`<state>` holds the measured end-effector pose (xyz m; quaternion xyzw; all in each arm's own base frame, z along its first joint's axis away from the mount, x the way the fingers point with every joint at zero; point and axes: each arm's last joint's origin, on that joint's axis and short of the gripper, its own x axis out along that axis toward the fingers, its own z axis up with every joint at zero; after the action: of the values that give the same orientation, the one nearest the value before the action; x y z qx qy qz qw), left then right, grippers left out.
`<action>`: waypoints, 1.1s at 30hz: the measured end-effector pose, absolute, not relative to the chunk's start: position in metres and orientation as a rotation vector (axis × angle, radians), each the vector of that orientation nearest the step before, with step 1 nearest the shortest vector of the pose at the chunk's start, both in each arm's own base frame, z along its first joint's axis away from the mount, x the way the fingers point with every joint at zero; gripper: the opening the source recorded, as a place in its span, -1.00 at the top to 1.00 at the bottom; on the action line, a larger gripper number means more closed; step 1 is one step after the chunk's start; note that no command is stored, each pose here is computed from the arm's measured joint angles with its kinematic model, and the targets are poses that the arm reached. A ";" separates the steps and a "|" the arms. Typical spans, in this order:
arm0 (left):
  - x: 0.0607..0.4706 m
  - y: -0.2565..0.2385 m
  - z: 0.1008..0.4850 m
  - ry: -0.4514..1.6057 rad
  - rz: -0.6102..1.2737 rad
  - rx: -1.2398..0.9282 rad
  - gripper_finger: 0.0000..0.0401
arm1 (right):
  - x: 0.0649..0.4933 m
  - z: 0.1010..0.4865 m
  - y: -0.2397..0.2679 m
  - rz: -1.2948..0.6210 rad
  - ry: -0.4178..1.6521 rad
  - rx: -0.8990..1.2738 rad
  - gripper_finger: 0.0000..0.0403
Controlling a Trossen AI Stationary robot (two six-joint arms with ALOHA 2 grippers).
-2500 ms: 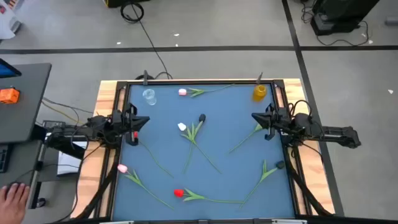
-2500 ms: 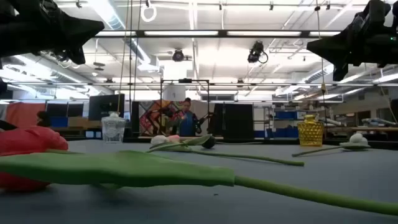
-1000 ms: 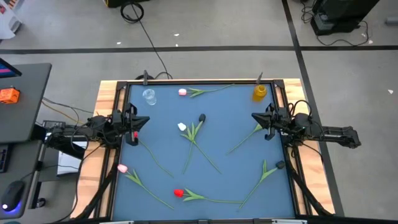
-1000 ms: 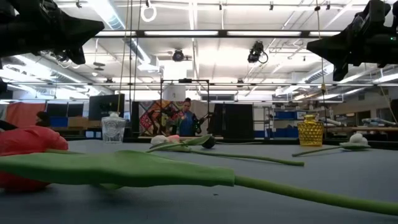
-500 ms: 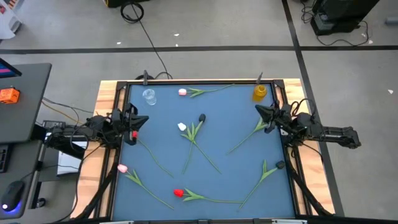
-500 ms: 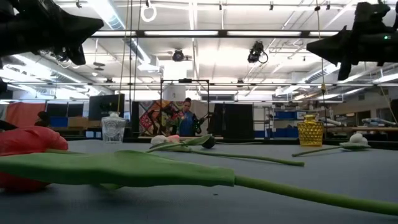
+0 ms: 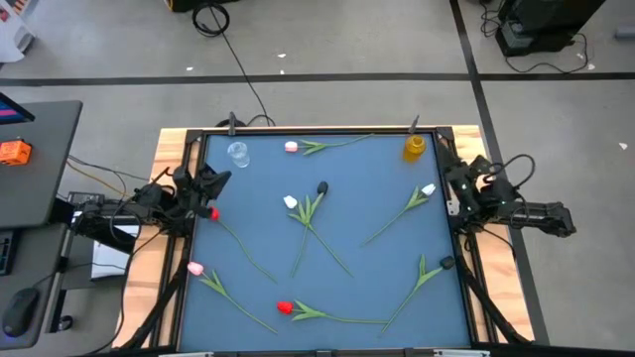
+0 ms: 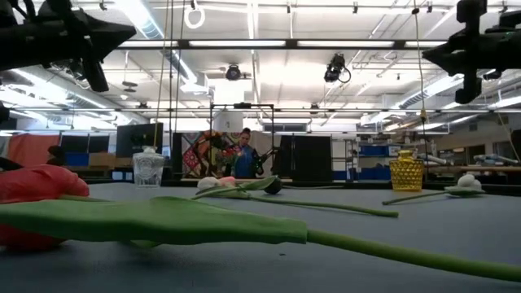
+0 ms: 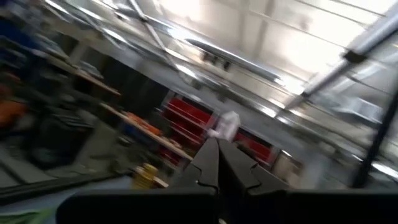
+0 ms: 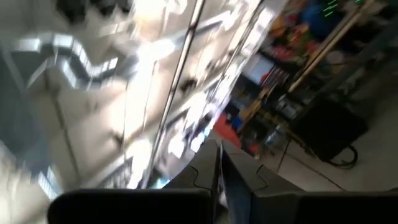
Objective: Sort flowers into vase by color
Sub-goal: Put the right white tulip into the yellow vase
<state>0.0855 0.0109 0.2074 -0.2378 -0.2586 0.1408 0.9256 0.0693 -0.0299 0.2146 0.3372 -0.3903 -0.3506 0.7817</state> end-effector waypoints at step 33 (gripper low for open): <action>0.120 0.009 0.192 0.273 0.447 -0.662 0.40 | 0.164 0.224 -0.029 -0.796 0.056 1.212 0.93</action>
<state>0.1199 0.0087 0.1923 -0.3214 0.1325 0.2171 0.9122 0.1644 -0.0291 0.2244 0.5540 0.0257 -0.3640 0.7482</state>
